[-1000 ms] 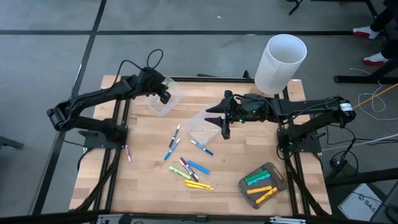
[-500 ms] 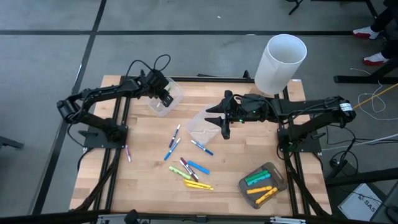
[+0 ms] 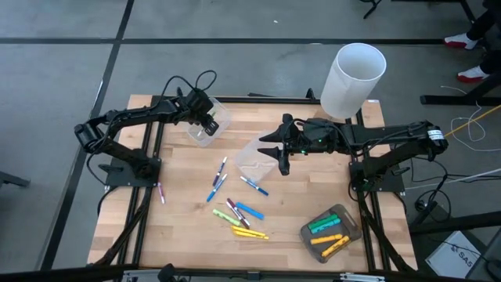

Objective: Pick & Place Markers
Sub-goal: Put the green marker into the transparent bin, then put the light green highlighter into the black bin

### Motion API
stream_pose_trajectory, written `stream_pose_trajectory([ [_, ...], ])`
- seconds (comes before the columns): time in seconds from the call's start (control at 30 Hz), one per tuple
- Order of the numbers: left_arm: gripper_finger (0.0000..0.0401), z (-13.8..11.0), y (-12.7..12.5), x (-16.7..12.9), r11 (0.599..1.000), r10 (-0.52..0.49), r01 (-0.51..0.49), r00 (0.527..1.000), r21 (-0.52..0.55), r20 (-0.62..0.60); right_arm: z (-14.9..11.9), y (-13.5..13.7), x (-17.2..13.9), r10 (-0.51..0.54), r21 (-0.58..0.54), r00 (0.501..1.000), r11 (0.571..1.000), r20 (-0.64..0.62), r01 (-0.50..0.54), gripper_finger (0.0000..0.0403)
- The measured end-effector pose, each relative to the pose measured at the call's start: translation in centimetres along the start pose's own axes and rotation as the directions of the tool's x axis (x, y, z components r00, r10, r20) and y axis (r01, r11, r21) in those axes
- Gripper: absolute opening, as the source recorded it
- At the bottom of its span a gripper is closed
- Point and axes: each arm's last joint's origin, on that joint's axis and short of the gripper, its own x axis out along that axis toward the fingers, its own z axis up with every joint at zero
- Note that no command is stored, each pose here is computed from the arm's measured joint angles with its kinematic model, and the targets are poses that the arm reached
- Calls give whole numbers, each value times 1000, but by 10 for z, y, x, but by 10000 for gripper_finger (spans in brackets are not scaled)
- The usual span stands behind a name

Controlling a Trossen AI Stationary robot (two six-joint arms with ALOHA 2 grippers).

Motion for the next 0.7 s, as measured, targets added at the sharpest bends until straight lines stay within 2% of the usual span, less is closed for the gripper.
stream_pose_trajectory([
  [0.27, 50, 0, 0, 0, 1000, 2, -2, 1000, 2, 0, 0, 0, 0, 1, 0, 1000, 1000, 0, -1, 174],
  [0.7, 92, 0, 0, 0, 1000, 10, -10, 1000, 3, 1, 0, 0, 0, 1, -3, 1000, 1000, -1, -1, 174],
])
